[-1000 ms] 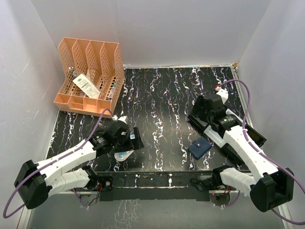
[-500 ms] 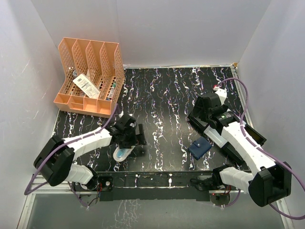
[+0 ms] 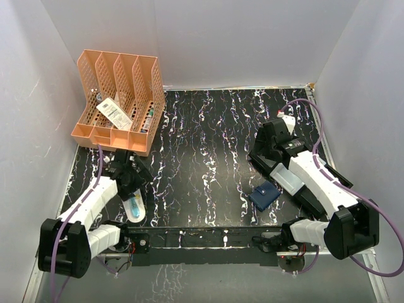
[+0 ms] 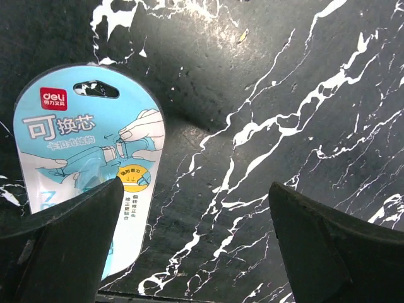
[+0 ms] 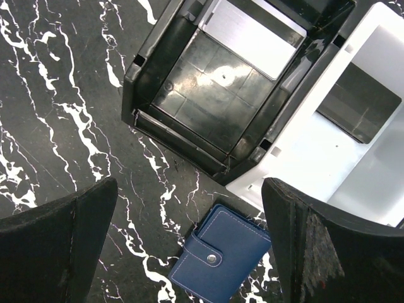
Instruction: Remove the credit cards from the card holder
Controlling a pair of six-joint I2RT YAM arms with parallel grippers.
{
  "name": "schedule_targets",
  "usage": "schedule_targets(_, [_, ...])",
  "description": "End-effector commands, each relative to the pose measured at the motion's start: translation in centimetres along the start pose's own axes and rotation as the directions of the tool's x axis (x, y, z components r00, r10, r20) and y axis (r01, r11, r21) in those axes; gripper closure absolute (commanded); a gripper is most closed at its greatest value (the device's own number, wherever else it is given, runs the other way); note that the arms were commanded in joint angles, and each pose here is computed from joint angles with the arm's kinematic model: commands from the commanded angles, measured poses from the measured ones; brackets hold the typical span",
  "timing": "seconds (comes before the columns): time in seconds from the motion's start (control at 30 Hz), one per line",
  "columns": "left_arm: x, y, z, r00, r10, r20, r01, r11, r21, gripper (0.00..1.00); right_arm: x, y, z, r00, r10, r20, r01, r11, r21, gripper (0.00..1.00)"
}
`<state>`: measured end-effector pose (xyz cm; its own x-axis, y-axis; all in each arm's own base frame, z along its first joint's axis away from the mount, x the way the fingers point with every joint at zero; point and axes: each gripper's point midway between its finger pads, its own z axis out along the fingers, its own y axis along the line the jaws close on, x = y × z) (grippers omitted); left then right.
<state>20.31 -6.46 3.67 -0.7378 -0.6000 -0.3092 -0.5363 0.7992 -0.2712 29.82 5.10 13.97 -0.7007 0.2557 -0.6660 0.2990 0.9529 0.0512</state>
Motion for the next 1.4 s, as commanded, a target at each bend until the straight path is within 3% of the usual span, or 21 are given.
schedule_targets(0.0, [-1.8,-1.2,-1.7,0.999,0.048,0.013,-0.048,0.998,0.031,0.01,-2.1,-0.6,-0.8,0.999,0.009,0.047,-0.011,0.999,0.039,0.02])
schedule_targets(0.1, [-1.9,-5.0,-3.4,0.997,0.077,0.013,-0.078,0.969,0.234,0.01,-2.3,-1.0,-0.8,0.998,0.019,0.059,-0.023,0.998,0.059,0.02])
schedule_targets(0.2, [0.2,-7.2,-4.8,0.993,0.073,-0.091,-0.034,0.929,0.368,0.01,-2.8,-1.1,-0.9,0.996,0.042,0.079,-0.047,0.997,0.069,0.02])
schedule_targets(0.27, [1.9,-6.4,-4.7,0.987,0.036,-0.159,0.016,0.948,0.316,0.01,-3.3,-1.2,-1.2,0.994,0.058,0.095,-0.065,0.995,0.069,0.02])
schedule_targets(0.43, [6.3,-4.3,-4.8,0.977,-0.057,-0.207,0.093,0.981,0.169,0.01,-3.5,-1.0,-1.5,0.989,0.095,0.110,-0.102,0.993,0.055,0.02])
schedule_targets(0.67, [8.4,0.8,-6.3,0.972,-0.189,-0.143,0.184,0.982,-0.045,0.01,-2.6,-0.8,-0.7,0.992,0.105,0.072,-0.110,0.992,0.066,0.02])
schedule_targets(0.83, [7.7,3.7,-5.5,0.969,-0.242,-0.041,0.235,0.963,-0.129,0.01,-2.0,-0.9,0.0,0.994,0.101,0.041,-0.104,0.990,0.091,0.02])
schedule_targets(1.0, [7.5,2.8,-3.2,0.976,-0.215,-0.029,0.211,0.971,-0.115,0.01,-2.2,-1.1,0.2,0.995,0.089,0.046,-0.094,0.989,0.111,0.02])
schedule_targets(1.17, [4.7,2.8,-2.3,0.989,-0.123,0.082,0.136,0.976,-0.173,0.01,-2.7,-2.1,0.1,0.996,0.066,0.058,-0.074,0.985,0.156,0.02])
schedule_targets(1.37, [1.3,3.9,-0.5,0.983,-0.162,0.089,0.174,0.973,-0.148,0.01,-3.0,-4.6,1.0,0.993,0.121,0.014,-0.121,0.975,0.188,0.02])
